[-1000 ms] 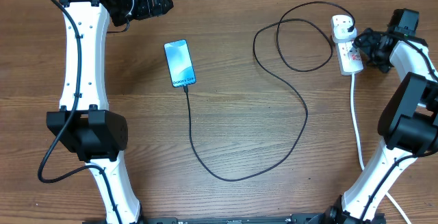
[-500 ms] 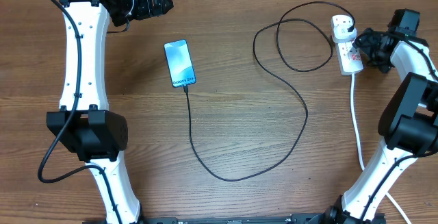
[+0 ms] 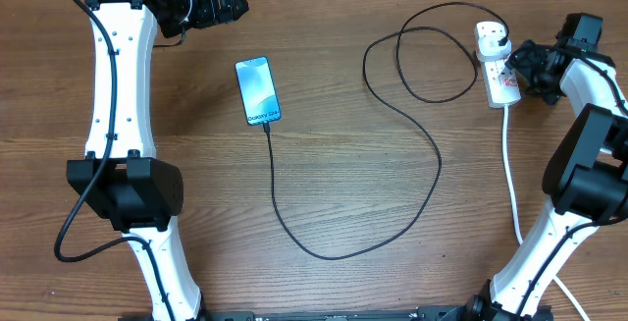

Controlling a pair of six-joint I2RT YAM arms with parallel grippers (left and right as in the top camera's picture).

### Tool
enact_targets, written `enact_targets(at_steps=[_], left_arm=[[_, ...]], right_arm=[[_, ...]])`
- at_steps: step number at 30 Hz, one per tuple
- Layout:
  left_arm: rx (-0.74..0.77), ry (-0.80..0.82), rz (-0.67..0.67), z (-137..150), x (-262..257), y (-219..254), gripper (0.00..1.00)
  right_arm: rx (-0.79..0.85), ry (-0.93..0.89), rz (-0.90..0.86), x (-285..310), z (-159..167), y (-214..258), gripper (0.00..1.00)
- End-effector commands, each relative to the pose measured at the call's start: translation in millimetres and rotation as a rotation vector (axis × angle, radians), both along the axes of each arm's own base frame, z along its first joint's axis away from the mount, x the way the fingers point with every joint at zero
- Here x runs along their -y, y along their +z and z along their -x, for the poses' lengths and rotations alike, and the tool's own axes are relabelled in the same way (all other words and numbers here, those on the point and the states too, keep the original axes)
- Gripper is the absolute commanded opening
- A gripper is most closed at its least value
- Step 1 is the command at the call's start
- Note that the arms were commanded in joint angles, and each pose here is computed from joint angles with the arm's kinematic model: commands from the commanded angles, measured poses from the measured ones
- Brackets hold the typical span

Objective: Plug charger to phone and switch on socket

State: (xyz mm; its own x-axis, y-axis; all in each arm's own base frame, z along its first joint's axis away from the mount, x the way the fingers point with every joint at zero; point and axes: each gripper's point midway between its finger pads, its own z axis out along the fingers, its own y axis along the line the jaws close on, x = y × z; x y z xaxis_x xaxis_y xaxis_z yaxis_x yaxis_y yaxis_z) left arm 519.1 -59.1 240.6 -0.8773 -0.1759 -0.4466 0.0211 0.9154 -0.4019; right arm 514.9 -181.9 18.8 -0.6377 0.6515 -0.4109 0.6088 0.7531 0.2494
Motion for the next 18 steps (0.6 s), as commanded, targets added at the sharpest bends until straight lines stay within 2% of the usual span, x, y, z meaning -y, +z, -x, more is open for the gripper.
enact_targets(at_steps=[1, 18], left_arm=[[0.023, -0.01, 0.007, 1, 2, 9, 1.0], [0.023, -0.01, 0.007, 1, 2, 9, 1.0]], right_arm=[[-0.028, 0.061, -0.041, -19, -1, -17, 0.89], [-0.051, 0.091, -0.045, -31, 1, -22, 0.89]])
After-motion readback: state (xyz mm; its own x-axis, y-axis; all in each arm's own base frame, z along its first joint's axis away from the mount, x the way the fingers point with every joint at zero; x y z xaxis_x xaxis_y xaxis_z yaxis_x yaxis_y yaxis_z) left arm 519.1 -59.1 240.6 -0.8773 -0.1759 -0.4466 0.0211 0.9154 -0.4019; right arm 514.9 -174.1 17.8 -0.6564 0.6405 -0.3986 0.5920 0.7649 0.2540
